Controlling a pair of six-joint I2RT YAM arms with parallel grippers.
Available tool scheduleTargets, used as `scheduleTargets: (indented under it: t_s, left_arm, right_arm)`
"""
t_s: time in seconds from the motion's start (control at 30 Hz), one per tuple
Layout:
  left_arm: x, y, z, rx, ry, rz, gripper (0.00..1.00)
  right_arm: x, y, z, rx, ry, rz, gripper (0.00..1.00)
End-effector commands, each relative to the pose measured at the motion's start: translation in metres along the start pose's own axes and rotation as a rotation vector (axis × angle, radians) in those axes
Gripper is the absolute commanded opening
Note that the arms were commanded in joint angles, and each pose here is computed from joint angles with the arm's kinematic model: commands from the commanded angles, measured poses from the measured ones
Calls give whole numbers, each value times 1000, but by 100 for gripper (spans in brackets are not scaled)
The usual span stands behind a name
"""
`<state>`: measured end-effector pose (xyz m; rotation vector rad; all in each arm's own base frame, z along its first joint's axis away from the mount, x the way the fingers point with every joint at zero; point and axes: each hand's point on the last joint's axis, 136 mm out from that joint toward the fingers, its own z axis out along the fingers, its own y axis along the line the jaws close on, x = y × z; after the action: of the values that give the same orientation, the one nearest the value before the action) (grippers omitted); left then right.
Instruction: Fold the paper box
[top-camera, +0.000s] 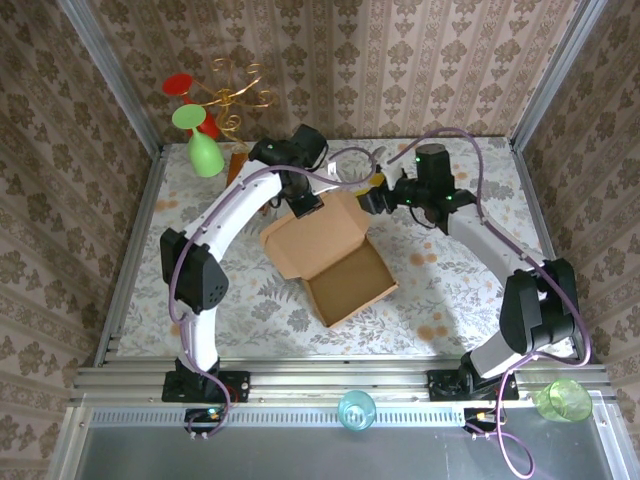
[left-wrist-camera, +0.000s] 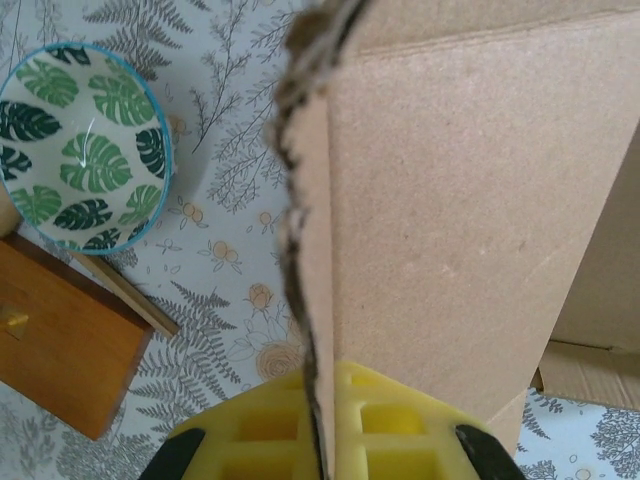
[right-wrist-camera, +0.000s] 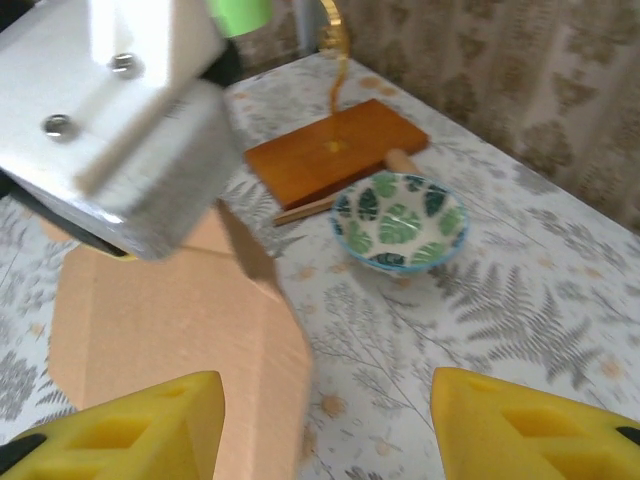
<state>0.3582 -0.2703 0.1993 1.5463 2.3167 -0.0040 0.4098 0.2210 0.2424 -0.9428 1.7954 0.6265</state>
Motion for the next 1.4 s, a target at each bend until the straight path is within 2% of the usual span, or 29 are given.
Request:
scheduleTargets:
  t_s: [0.0,0.43,0.67,0.87,0.93,0.97,1.03,1.1,1.17,1.23,1.37]
  left_arm:
    - [-1,0,-24,-38,-27,72,0]
    - [-10,5,-26,-80,-41,83,0]
    - [-15,8,-26,-104,-47,78,0]
    - [-21,15,-30,-149,-73,41,0]
    - [-23,19,-33,-165,-90,10,0]
    - [-24,21,-35,-173,-99,-9,3]
    - [-26,33,-44,-220,-131,-97,33]
    - [-26,45,-57,-246,-179,-219,50]
    - [-21,54,-70,-231,-240,-364,55]
    - [-10,60,-80,-176,-305,-516,55]
    - [16,54,-84,-77,-384,-665,55]
  right_arm:
    - [2,11,10,-57,26,-92,54]
    - [26,17,33,-108,121,-5,28]
    - [26,24,41,-133,126,26,16]
    - [23,26,42,-143,117,42,0]
    - [21,26,40,-138,114,39,0]
    - [19,25,39,-128,111,33,0]
    - [16,18,34,-66,105,11,0]
    - [12,3,26,31,77,-6,0]
    - [6,-12,14,111,17,3,0]
    - [4,-29,-1,175,-47,38,0]
    - [8,-47,-20,220,-106,93,0]
